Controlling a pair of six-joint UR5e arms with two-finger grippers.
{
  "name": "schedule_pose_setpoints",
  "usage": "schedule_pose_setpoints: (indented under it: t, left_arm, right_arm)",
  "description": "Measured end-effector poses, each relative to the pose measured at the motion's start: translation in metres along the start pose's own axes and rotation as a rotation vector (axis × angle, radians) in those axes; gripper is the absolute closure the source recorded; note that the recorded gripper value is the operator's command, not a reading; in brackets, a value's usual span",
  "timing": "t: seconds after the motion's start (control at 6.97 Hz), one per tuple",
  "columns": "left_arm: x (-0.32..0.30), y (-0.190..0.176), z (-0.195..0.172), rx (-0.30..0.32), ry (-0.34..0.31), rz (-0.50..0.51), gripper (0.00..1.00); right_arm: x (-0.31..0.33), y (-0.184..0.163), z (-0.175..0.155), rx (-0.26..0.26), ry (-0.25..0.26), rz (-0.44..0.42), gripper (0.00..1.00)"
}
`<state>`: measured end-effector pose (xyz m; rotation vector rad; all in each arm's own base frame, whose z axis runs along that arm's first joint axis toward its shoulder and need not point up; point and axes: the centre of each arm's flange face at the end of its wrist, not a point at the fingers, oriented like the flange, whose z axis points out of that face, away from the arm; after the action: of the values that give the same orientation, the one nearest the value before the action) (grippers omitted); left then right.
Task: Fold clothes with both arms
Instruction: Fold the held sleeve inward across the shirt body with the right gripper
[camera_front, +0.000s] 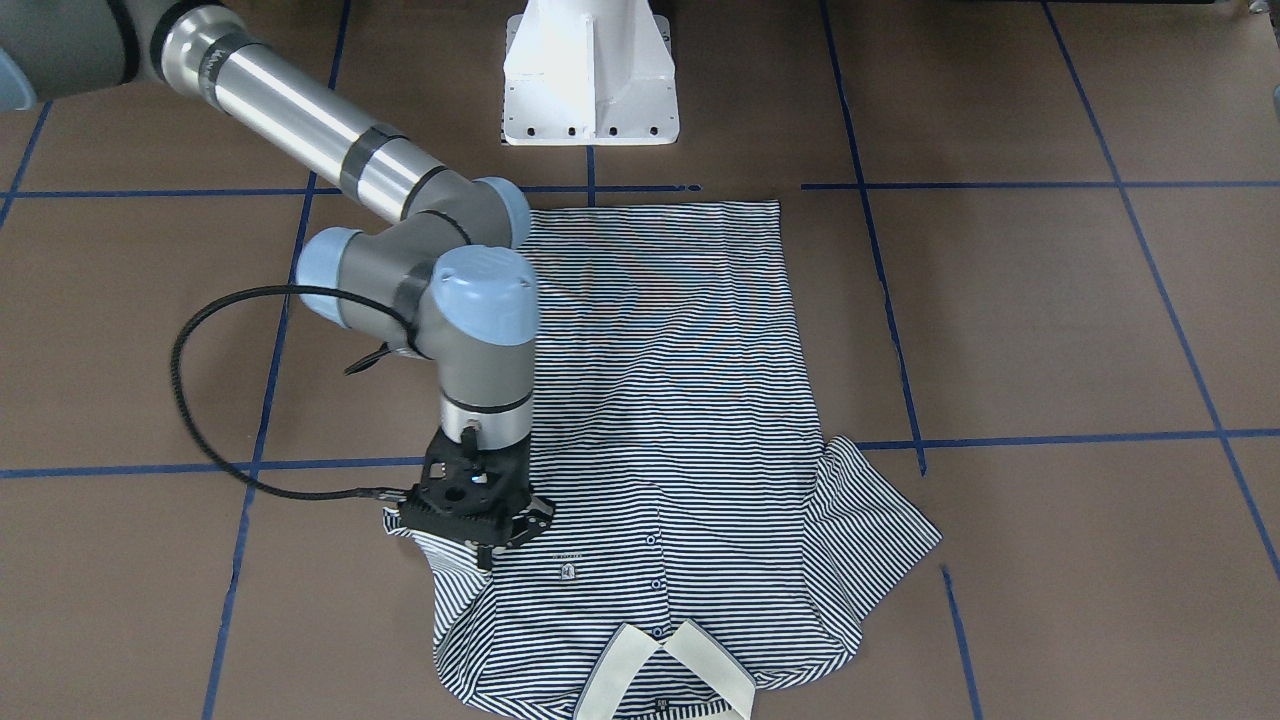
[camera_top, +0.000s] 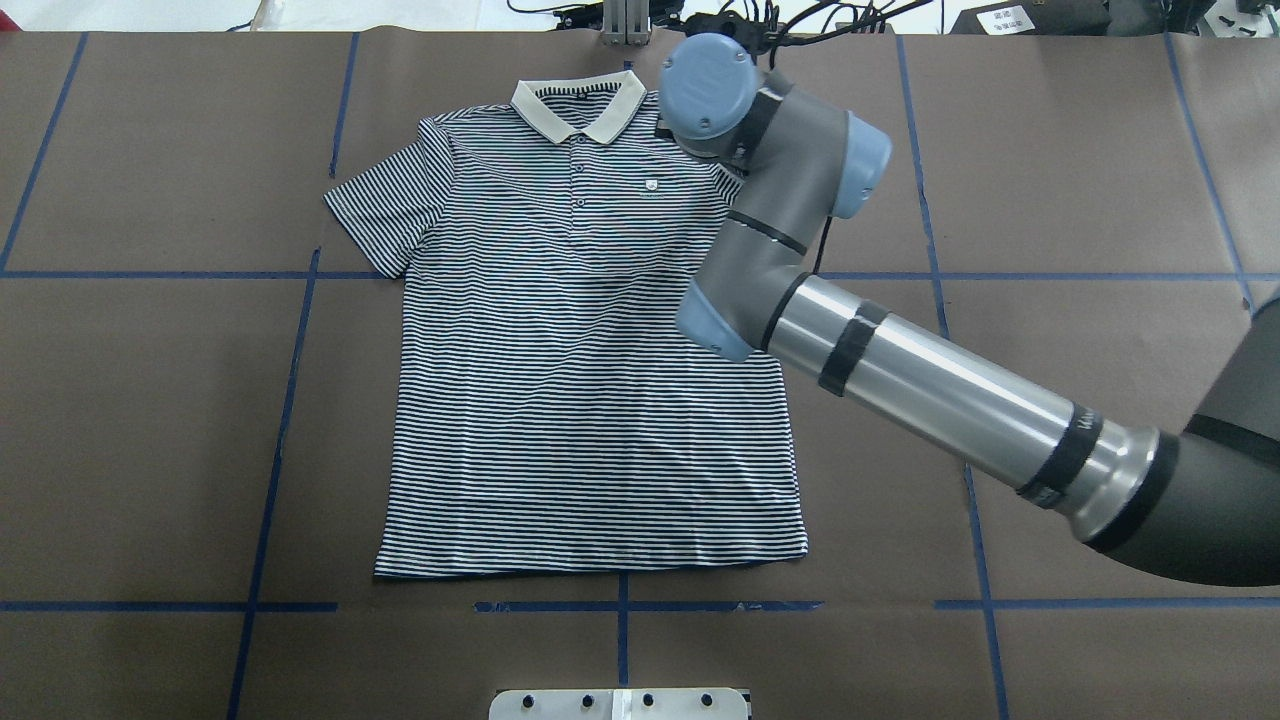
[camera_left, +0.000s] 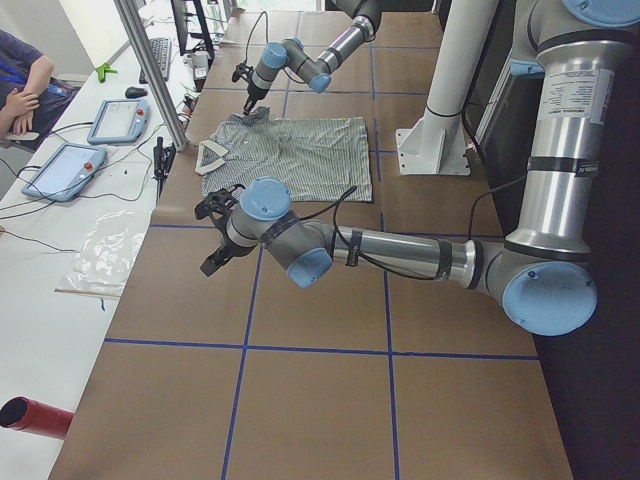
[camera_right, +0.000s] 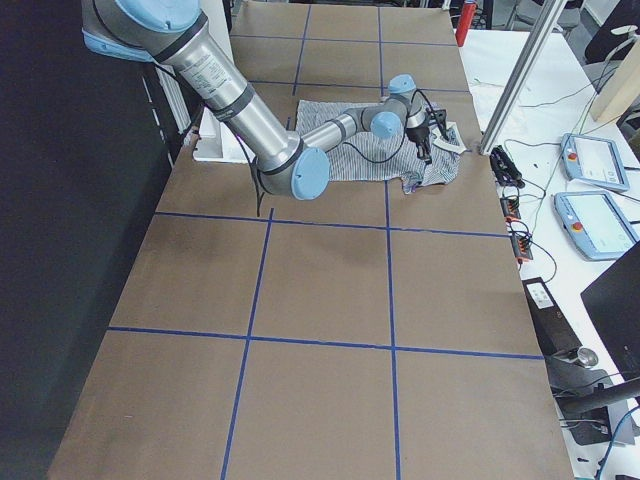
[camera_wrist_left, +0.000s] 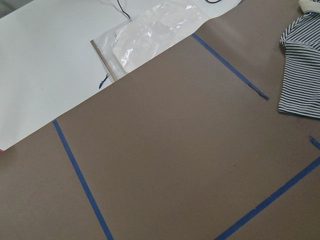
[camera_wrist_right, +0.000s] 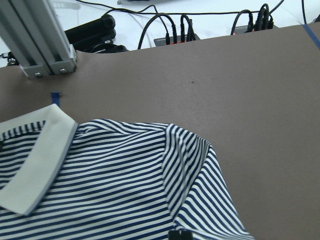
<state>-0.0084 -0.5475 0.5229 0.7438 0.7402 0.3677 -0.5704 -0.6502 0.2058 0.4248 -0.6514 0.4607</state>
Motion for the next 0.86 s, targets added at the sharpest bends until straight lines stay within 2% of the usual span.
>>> schedule_pose_setpoints:
  t: [0.29, 0.72, 0.86]
  left_arm:
    - [0.001, 0.000, 0.000, 0.000, 0.001, 0.001, 0.00]
    - [0.001, -0.001, 0.000, 0.001, 0.001, 0.001, 0.00]
    - [0.001, -0.001, 0.000, 0.001, 0.000, 0.001, 0.00]
  right_arm:
    - [-0.047, 0.026, -0.006, 0.036, 0.023, 0.029, 1.00]
    - [-0.059, 0.043, -0.007, 0.040, 0.026, 0.019, 1.00]
    - [-0.063, 0.043, -0.010, 0.041, 0.021, 0.019, 0.73]
